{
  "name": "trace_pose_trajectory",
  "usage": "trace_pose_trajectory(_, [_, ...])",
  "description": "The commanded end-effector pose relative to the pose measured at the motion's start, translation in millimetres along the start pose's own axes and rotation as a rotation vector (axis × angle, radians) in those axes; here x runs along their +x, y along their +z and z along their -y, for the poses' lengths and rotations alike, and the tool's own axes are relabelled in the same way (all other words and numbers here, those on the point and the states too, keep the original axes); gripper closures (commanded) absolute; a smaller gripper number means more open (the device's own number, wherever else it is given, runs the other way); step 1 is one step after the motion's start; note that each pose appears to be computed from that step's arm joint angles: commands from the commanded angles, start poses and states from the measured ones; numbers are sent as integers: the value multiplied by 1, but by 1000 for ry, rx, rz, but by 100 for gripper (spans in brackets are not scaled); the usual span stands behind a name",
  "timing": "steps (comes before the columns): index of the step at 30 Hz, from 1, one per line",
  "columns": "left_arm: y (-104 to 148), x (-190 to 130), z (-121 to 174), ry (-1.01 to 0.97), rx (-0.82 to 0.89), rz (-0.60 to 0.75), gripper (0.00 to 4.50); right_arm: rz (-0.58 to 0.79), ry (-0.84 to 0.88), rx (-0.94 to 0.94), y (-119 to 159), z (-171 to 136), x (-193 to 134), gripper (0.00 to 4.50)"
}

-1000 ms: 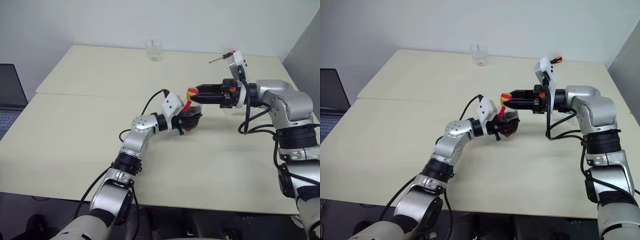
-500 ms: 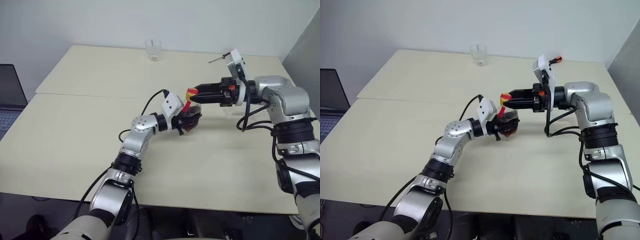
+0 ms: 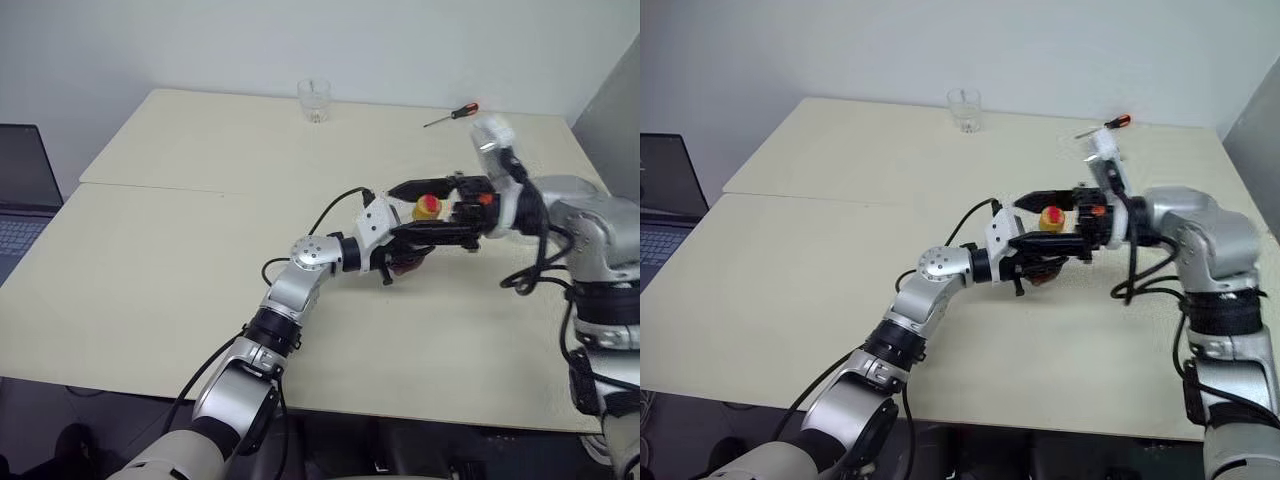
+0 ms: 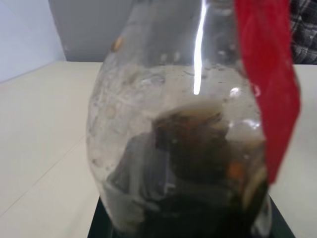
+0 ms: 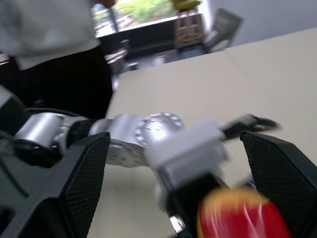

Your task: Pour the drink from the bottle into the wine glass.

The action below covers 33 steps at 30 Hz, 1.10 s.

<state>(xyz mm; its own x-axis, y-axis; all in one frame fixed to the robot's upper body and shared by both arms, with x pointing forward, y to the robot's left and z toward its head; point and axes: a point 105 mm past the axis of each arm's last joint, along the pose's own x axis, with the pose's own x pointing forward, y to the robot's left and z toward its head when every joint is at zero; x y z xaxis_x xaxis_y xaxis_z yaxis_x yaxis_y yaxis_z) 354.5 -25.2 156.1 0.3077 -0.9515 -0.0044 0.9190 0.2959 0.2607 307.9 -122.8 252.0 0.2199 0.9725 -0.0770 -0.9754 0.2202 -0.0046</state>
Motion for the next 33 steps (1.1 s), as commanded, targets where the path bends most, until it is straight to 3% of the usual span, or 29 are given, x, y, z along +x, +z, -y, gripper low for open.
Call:
trace_pose_trajectory(1, [16, -4, -9, 43, 13, 60, 344, 63, -82, -86, 17, -18, -15, 0])
trace_pose_trajectory(12, [17, -1, -8, 24, 5, 61, 345, 226, -402, -167, 40, -45, -14, 0])
trace_pose_trajectory(19, [14, 0, -7, 27, -2, 60, 345, 105, -729, -116, 19, -27, 10, 0])
trace_pose_trajectory(33, [15, 1, -7, 26, -4, 61, 346, 124, -896, -8, 11, -11, 27, 0])
